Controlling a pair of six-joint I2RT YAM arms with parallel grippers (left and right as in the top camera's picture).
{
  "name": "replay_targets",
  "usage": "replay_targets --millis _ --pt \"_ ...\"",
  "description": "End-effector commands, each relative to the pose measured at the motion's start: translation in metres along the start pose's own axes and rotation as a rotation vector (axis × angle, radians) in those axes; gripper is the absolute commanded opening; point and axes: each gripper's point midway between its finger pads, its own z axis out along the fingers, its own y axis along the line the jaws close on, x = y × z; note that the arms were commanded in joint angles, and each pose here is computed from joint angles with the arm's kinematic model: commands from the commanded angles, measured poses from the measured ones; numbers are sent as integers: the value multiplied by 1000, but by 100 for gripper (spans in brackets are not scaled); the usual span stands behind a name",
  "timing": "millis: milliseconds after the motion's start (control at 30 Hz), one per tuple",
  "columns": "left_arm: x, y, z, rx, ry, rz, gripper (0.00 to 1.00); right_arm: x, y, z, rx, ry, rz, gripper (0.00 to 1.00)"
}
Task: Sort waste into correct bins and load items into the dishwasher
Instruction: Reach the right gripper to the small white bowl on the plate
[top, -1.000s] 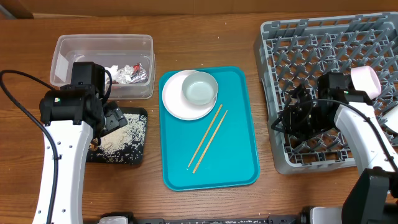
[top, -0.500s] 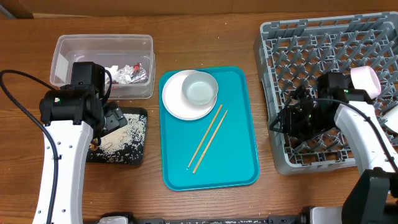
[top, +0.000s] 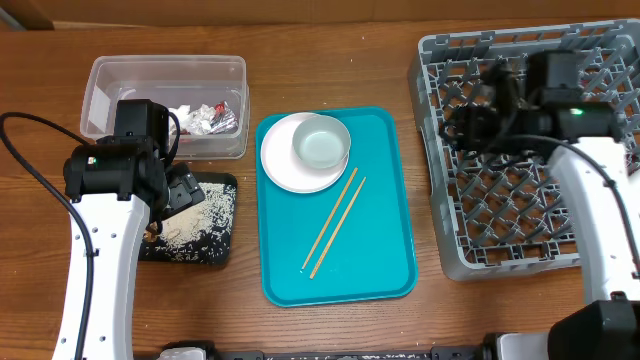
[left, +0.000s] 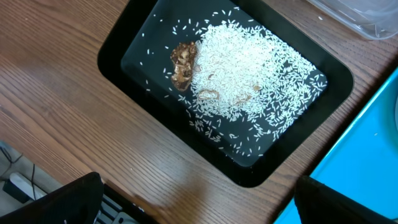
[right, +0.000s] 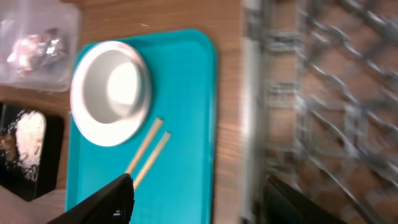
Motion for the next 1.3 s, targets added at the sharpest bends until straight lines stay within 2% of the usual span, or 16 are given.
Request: replay_targets --millis 0,167,300,567,667,767,900,1000,1100,1267 --pt "-1 1 -1 2 -3 -12 100 -3 43 19 -55 -7 -119 68" --pt "-1 1 -1 2 -3 -12 100 -6 66 65 70 -16 -157 66" --pt "-1 1 -1 2 -3 -11 100 7 91 112 58 32 -209 66" --pt "-1 1 -1 2 -3 -12 100 29 83 184 114 97 -46 65" --pt "-1 1 -1 2 -3 -12 100 29 81 195 115 97 -19 59" --pt "0 1 -1 2 -2 -11 100 30 79 202 115 94 8 49" --pt "-1 1 -1 2 -3 -12 100 37 75 210 125 119 41 47" --pt "-1 1 -1 2 -3 -12 100 40 75 213 119 134 44 40" --pt "-1 1 -1 2 -3 -12 100 38 76 213 111 127 43 38" --pt "-1 1 -1 2 -3 -11 100 38 77 214 107 126 42 21"
